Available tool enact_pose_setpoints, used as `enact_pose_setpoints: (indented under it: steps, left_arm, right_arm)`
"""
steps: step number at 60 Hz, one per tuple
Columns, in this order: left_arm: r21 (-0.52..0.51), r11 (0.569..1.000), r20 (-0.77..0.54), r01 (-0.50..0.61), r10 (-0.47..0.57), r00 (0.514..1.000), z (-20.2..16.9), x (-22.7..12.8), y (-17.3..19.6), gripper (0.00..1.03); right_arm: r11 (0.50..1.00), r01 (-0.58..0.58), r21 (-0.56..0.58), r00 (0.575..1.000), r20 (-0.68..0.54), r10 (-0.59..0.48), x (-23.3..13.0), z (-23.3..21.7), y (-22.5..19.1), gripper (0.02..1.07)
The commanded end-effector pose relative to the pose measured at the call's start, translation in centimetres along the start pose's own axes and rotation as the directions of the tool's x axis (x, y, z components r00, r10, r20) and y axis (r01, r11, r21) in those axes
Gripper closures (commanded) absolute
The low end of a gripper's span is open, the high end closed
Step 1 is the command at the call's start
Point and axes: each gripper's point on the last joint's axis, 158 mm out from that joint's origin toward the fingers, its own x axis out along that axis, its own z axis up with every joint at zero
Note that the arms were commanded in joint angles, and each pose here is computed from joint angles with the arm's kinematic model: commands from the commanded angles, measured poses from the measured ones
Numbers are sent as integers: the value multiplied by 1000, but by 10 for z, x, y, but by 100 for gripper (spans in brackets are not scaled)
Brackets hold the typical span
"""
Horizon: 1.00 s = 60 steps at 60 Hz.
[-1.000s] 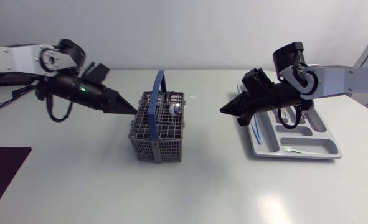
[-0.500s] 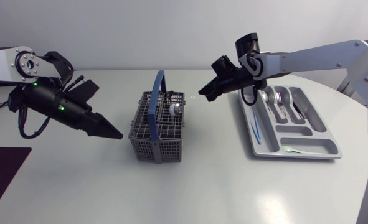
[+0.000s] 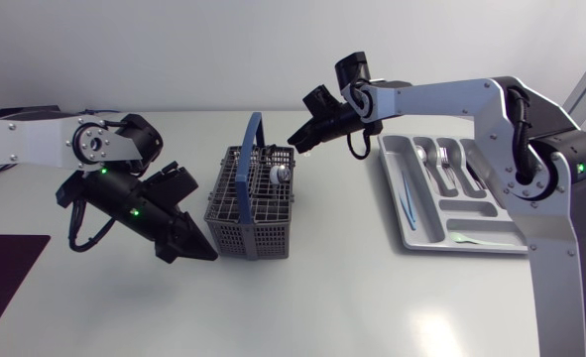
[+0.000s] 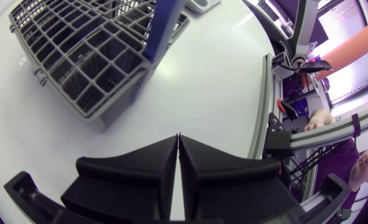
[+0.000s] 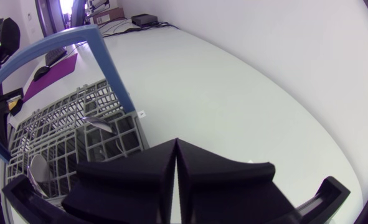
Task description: Unload the cutlery basket into the drawer organizer.
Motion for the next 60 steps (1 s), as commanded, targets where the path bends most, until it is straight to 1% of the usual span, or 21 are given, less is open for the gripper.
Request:
enact_pose_setpoints:
  steps: [1, 7, 12, 19, 28, 47, 60]
  left_arm:
    - [-64, 998, -17, -3, 2, 1000, -11, 10, 12, 97]
    - [-80, 996, 14, -44, 46, 999, -7, 10, 31, 97]
    - [-83, 992, 37, -100, 103, 994, -3, 5, 47, 97]
    - [-90, 986, 57, -142, 147, 987, -1, -2, 64, 97]
    - [-108, 980, 78, -167, 176, 981, 1, -7, 81, 97]
    - [-146, 964, 135, -225, 244, 960, 15, -25, 125, 97]
    - [-159, 957, 179, -242, 269, 946, 39, -33, 145, 97]
  right_arm:
    - [998, -42, 38, 999, -28, 43, 13, -12, 12, 101]
    - [996, -71, 47, 997, -39, 73, 14, -21, 21, 101]
    - [995, -87, 43, 995, -48, 89, 9, -26, 29, 101]
    - [993, -110, 41, 991, -66, 112, 0, -37, 41, 101]
    - [990, -137, 29, 985, -100, 139, -4, -52, 61, 101]
    - [988, -155, 12, 978, -139, 155, -47, -73, 99, 101]
    - [989, -150, 15, 977, -150, 151, -68, -84, 115, 101]
